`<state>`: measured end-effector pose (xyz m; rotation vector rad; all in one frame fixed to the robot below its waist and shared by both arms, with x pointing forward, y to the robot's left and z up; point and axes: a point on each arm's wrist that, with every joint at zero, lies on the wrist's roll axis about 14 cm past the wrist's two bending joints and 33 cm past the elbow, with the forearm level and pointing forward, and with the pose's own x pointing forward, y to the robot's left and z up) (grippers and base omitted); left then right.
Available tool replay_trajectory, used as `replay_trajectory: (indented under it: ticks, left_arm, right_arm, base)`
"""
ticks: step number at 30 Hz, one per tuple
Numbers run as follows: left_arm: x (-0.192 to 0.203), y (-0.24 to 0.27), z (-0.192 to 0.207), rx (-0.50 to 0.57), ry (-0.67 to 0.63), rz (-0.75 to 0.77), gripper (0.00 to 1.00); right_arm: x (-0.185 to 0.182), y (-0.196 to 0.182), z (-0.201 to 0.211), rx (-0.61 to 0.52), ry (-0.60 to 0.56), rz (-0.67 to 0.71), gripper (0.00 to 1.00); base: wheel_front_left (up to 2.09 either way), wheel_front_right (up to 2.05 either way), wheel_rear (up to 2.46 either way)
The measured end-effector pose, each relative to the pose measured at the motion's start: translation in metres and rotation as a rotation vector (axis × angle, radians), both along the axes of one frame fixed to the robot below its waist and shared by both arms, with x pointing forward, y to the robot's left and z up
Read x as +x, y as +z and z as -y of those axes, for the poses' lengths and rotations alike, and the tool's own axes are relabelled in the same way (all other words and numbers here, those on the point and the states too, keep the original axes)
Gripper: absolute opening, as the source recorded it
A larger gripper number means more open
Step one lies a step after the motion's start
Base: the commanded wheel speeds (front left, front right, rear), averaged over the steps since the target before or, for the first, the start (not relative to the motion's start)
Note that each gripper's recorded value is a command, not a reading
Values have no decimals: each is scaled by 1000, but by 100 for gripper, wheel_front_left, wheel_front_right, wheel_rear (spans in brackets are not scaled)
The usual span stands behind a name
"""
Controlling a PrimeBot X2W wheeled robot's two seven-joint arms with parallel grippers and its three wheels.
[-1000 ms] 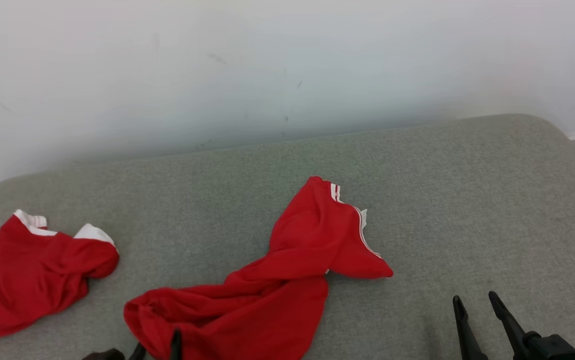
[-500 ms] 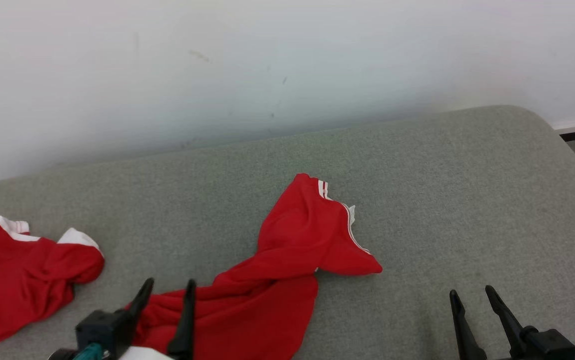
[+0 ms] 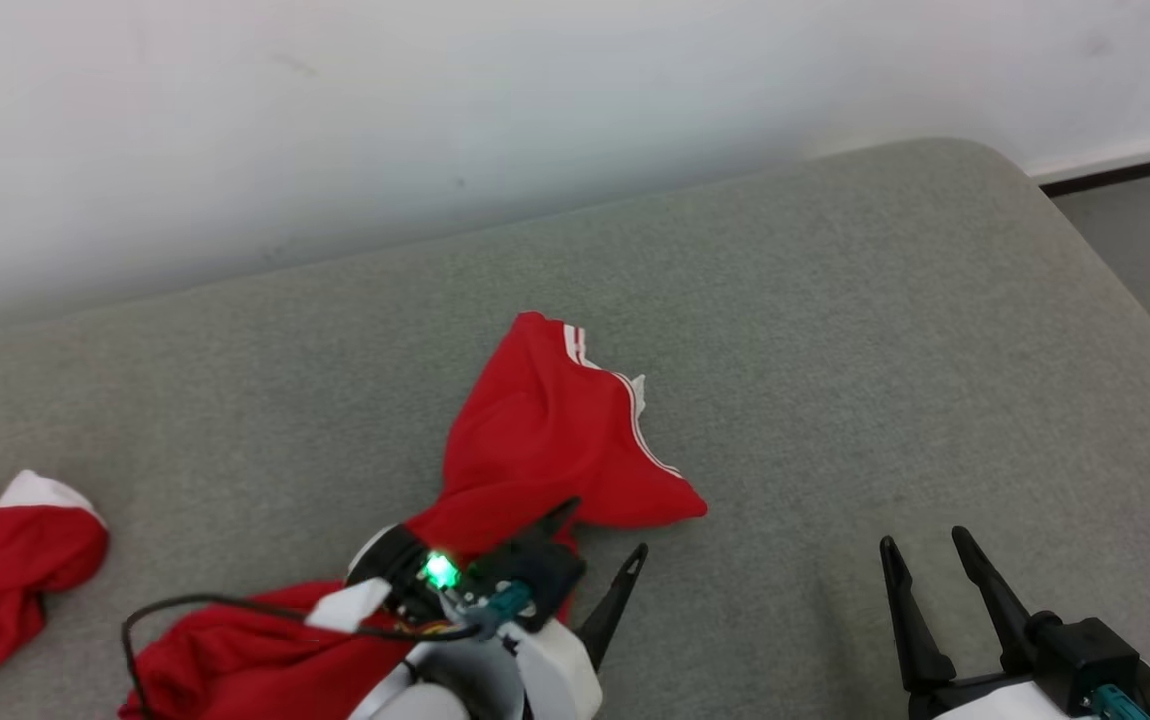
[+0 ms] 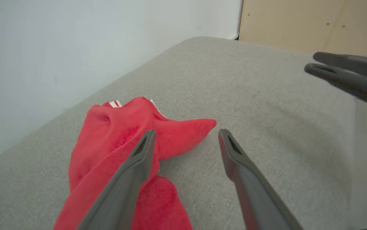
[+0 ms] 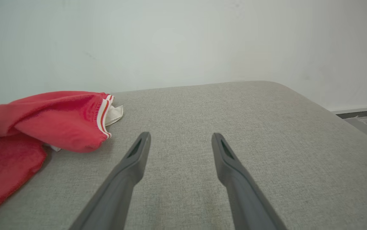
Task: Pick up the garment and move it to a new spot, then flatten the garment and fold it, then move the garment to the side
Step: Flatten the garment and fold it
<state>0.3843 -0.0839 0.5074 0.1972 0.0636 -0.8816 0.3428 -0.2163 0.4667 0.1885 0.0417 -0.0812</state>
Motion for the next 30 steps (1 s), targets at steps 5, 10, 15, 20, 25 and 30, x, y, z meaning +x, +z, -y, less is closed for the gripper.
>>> replay_trajectory:
  ticks: [5, 10, 15, 20, 25, 30]
  left_arm:
    - [10, -33, 21, 169, -95, 71, 100]
    - [25, -55, 25, 298, -135, 125, 100]
    - [42, -67, 24, 378, -136, 160, 100]
    - [56, -77, 23, 432, -136, 180, 56]
    - [62, -90, 24, 467, -150, 164, 17]
    - [60, -92, 35, 408, -158, 131, 0]
  right_arm:
    - [-5, -7, 11, 1, -40, -25, 100]
    - [-6, -10, 16, 6, -58, -36, 100]
    - [-2, -10, 16, 16, -56, -37, 100]
    - [1, -11, 13, 22, -48, -39, 100]
    - [1, -12, 13, 24, -49, -45, 100]
    - [0, -12, 18, 24, -64, -46, 100]
  base:
    - [0, 0, 0]
    - [0, 0, 0]
    - [0, 0, 0]
    - [0, 0, 0]
    - [0, 0, 0]
    - [0, 0, 0]
